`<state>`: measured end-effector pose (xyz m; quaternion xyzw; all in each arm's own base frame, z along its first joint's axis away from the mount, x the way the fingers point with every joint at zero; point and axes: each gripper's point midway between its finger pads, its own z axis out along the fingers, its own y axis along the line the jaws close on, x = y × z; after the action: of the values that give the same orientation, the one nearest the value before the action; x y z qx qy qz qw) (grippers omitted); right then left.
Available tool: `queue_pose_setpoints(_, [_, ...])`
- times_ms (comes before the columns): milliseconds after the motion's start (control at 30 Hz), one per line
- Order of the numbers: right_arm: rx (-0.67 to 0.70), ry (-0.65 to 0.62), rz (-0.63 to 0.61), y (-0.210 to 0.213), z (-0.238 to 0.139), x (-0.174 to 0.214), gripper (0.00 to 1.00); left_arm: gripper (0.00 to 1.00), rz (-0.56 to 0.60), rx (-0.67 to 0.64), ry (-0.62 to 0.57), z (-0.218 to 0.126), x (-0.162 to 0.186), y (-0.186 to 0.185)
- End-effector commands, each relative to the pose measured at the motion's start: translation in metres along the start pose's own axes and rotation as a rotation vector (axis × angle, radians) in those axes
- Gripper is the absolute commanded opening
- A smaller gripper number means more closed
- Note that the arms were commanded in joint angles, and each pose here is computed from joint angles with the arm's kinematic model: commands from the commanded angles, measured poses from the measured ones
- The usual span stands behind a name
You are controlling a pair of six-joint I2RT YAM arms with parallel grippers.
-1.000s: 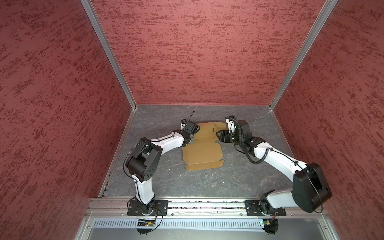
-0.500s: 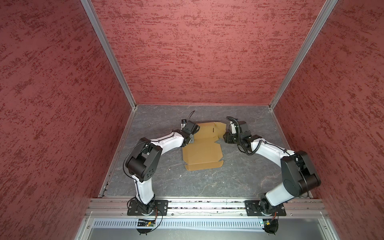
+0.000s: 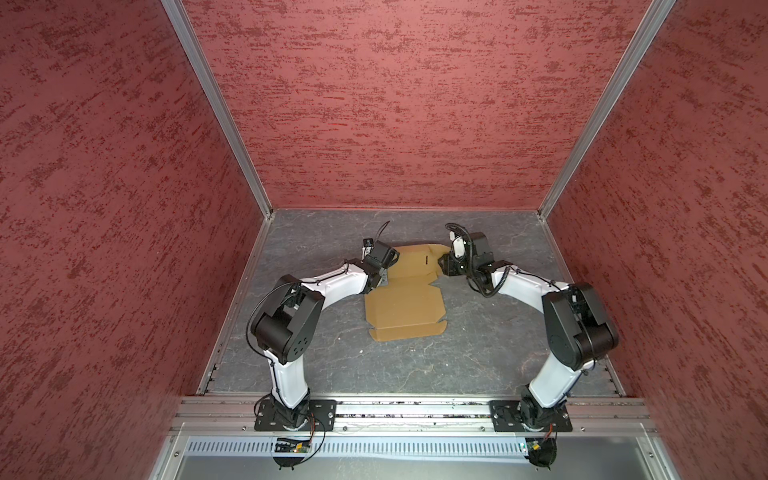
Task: Fold the paper box
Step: 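Grasp the raised side wall edge with the right gripper and hold it upright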
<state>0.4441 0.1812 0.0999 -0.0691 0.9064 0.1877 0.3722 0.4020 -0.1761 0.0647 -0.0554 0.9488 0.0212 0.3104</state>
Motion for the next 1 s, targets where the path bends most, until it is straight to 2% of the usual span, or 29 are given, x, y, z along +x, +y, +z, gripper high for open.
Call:
queue_pose_setpoints(0, [-0.037, -0.033, -0.025, 0.005, 0.004, -0.015, 0.48, 0.0, 0.025, 0.003, 0.045, 0.002, 0.008, 0.001])
queue_pose_setpoints(433, [-0.073, -0.054, -0.04, 0.013, -0.009, -0.018, 0.22, 0.0, 0.011, 0.012, 0.05, 0.006, 0.009, -0.002])
queue_pose_setpoints(967, [-0.143, -0.052, -0.052, 0.034, -0.033, -0.017, 0.14, 0.0, -0.031, 0.018, 0.033, 0.003, 0.006, -0.006])
